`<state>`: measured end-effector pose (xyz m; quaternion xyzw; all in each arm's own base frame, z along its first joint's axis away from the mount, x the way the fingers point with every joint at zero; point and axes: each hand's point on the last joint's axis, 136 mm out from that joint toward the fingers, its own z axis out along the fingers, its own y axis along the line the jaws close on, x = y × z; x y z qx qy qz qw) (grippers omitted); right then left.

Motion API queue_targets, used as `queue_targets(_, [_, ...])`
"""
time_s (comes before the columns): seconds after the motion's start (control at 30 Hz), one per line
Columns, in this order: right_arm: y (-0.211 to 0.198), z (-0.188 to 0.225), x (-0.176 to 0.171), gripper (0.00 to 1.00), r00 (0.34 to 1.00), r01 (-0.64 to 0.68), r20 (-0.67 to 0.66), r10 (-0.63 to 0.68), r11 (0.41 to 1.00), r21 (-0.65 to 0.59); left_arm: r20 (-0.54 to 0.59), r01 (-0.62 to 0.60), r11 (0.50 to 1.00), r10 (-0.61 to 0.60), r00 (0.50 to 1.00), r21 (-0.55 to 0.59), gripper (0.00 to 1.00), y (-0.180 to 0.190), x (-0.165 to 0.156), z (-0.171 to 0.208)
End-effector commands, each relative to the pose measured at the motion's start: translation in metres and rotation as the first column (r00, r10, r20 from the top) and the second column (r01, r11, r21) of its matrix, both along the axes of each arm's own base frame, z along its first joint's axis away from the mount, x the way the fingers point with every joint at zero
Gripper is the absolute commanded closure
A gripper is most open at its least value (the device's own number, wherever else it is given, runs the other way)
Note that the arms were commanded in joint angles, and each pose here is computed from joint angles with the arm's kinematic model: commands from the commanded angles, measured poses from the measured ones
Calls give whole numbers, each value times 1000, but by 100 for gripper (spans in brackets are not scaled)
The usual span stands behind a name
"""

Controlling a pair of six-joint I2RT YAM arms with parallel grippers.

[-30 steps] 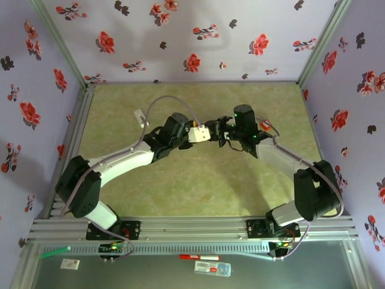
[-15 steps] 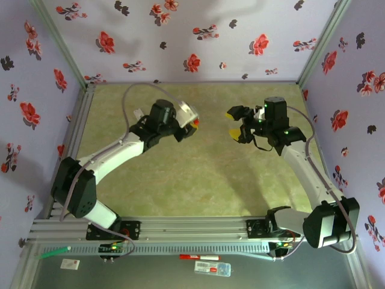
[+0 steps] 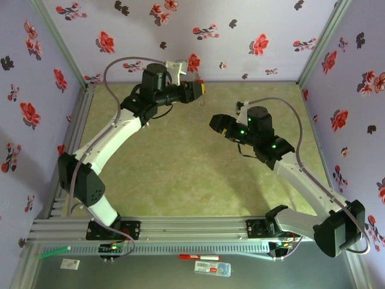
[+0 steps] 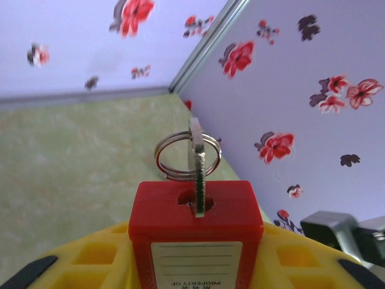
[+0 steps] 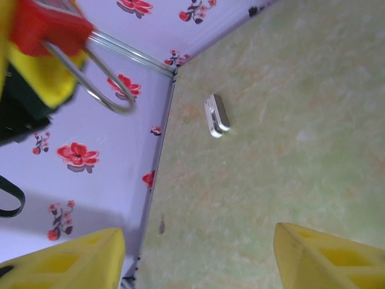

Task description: Unlock with the key

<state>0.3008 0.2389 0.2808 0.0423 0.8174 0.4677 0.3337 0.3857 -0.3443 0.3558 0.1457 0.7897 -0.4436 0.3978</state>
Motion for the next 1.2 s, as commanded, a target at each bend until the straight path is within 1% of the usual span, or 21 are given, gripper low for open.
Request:
queue_targets(0.0, [9, 30, 17, 36, 983, 5, 183, -1, 1000, -22, -134, 0, 1000, -3, 991, -22, 100, -2, -5, -10])
queue_targets(0.07, [14, 33, 22, 40, 978, -1, 208, 8, 999, -32, -150, -2, 1000, -2, 989, -21, 100, -3, -6, -14])
queue_targets(0.13, [19, 32, 28, 45, 980, -7, 199, 16, 999, -44, -150, 4, 1000, -7, 989, -20, 100, -5, -8, -14])
queue_targets(0.27, [26, 30, 37, 51, 980, -13, 198, 21, 999, -40, -167, 7, 1000, -10, 986, -18, 100, -7, -10, -17])
queue_targets(0.47, [35, 28, 49, 62, 982, -23, 188, 31, 999, -45, -185, 18, 1000, -20, 983, -13, 100, -12, -15, -23])
queue_targets(0.53, [37, 26, 51, 68, 983, -25, 180, 32, 999, -42, -189, 16, 1000, -18, 982, -13, 100, -12, -15, -23])
queue_targets(0.63, [40, 21, 50, 80, 986, -36, 161, 43, 998, -49, -193, 14, 1000, -17, 981, -15, 100, -12, -14, -23])
queue_targets(0.7, [42, 15, 45, 88, 988, -46, 144, 55, 997, -63, -203, 3, 1000, -7, 979, -22, 100, -10, -11, -23])
queue_targets(0.8, [43, 0, 35, 95, 992, -60, 104, 71, 993, -98, -210, -27, 999, 17, 978, -45, 100, -5, -2, -16])
queue_targets(0.93, [41, -23, 22, 100, 996, -70, 52, 77, 990, -122, -178, -33, 997, 19, 984, -76, 100, -1, 6, 0])
queue_targets(1.17, [37, -47, 9, 100, 998, -68, -4, 68, 991, -113, -160, -29, 991, 7, 987, -133, 100, 2, 14, 22])
